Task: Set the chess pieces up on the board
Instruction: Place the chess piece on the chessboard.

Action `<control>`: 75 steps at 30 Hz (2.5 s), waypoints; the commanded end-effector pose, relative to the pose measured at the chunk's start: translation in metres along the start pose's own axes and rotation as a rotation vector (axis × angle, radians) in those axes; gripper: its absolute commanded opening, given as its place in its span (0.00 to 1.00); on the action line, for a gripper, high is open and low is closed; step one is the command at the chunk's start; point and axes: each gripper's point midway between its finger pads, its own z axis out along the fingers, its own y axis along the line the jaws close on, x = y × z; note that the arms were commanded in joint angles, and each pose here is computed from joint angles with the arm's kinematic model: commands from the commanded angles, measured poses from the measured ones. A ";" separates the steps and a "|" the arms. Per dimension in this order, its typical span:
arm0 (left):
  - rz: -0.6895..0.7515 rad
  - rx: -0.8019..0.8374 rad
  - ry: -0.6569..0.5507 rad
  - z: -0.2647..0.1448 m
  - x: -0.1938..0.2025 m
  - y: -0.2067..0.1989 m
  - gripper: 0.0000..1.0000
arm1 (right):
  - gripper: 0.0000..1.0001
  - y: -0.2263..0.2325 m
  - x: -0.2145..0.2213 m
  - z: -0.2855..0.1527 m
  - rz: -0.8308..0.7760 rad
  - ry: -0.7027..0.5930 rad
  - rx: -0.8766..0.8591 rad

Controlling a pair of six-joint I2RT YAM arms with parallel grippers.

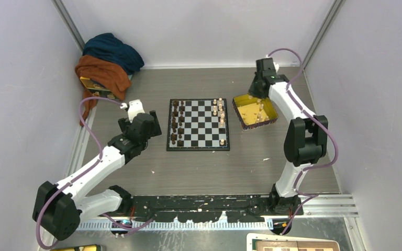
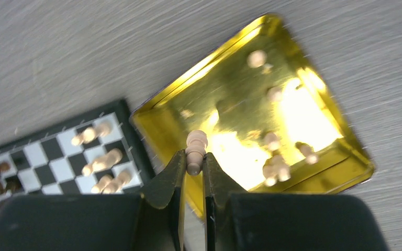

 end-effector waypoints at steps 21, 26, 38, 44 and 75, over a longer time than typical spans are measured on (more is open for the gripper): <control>-0.050 0.019 -0.041 -0.015 -0.008 0.005 1.00 | 0.01 0.093 0.132 -0.090 -0.440 0.005 -0.166; -0.045 0.020 -0.038 -0.015 -0.008 0.004 1.00 | 0.01 0.094 0.153 -0.085 -0.453 0.027 -0.180; -0.021 0.010 -0.029 -0.011 -0.007 0.002 1.00 | 0.01 0.103 0.172 -0.060 -0.477 0.071 -0.183; -0.013 0.001 -0.028 -0.008 -0.006 0.003 1.00 | 0.01 0.106 0.176 -0.048 -0.487 0.088 -0.168; -0.007 -0.003 -0.011 -0.002 0.001 0.000 1.00 | 0.01 0.095 0.177 -0.032 -0.471 0.156 -0.140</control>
